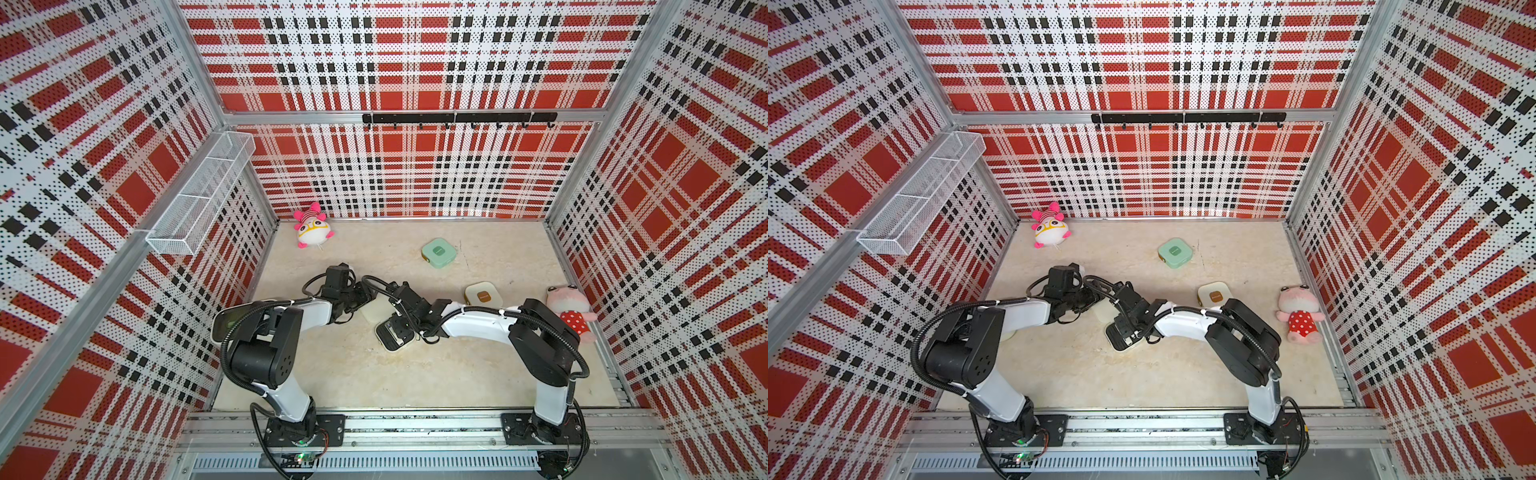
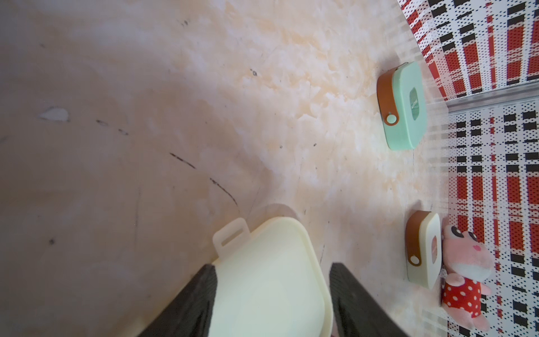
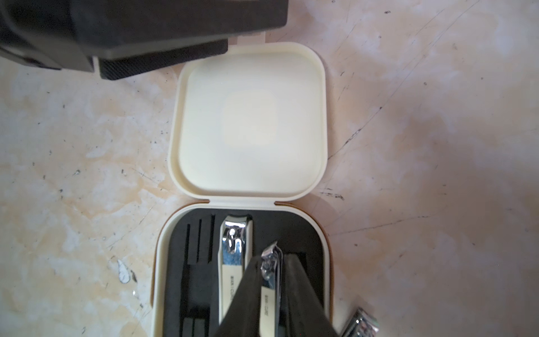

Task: Organize nail clipper sets
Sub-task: Place the nail clipper in the storage box.

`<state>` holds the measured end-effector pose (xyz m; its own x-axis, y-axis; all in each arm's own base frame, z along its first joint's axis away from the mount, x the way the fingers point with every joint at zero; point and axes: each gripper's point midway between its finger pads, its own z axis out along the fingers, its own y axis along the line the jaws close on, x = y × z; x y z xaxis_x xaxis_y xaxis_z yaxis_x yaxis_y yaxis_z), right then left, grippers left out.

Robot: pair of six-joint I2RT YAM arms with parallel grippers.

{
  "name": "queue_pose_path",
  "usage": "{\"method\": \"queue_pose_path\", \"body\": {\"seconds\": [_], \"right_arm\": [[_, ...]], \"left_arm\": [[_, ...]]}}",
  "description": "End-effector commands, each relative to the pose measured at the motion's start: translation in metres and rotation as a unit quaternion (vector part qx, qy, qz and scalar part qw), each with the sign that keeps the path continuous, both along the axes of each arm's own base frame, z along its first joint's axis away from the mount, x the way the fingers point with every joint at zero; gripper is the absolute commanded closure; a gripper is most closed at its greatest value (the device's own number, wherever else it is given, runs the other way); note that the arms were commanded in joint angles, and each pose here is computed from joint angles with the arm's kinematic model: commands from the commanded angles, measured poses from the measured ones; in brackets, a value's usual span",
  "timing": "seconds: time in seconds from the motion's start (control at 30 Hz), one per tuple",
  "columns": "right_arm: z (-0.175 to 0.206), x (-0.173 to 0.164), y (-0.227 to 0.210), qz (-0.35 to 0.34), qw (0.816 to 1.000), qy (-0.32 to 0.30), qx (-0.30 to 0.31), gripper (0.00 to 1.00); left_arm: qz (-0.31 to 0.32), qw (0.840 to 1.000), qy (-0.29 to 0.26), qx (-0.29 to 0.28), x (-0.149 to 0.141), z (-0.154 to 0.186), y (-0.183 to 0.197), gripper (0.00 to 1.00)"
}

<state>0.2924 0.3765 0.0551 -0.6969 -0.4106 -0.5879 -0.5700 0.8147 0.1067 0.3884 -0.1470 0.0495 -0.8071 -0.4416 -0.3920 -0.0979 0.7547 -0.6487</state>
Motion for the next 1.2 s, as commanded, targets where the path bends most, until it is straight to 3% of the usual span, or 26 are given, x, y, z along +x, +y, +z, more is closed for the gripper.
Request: {"method": "queue_pose_path", "body": {"seconds": [0.0,0.5,1.17], "right_arm": [[0.011,-0.001,0.001,0.001,1.0,0.003,0.027,0.8],[0.017,0.009,-0.002,-0.015,0.998,0.012,0.057,0.73],[0.0,0.011,0.008,-0.009,0.997,0.039,0.064,0.74]], "left_arm": [[-0.006,1.0,0.001,0.004,-0.002,-0.004,0.0,0.34],[-0.009,1.0,0.001,0.003,-0.001,-0.004,-0.002,0.34],[-0.012,1.0,0.004,0.004,-0.003,-0.007,-0.003,0.34]]}}
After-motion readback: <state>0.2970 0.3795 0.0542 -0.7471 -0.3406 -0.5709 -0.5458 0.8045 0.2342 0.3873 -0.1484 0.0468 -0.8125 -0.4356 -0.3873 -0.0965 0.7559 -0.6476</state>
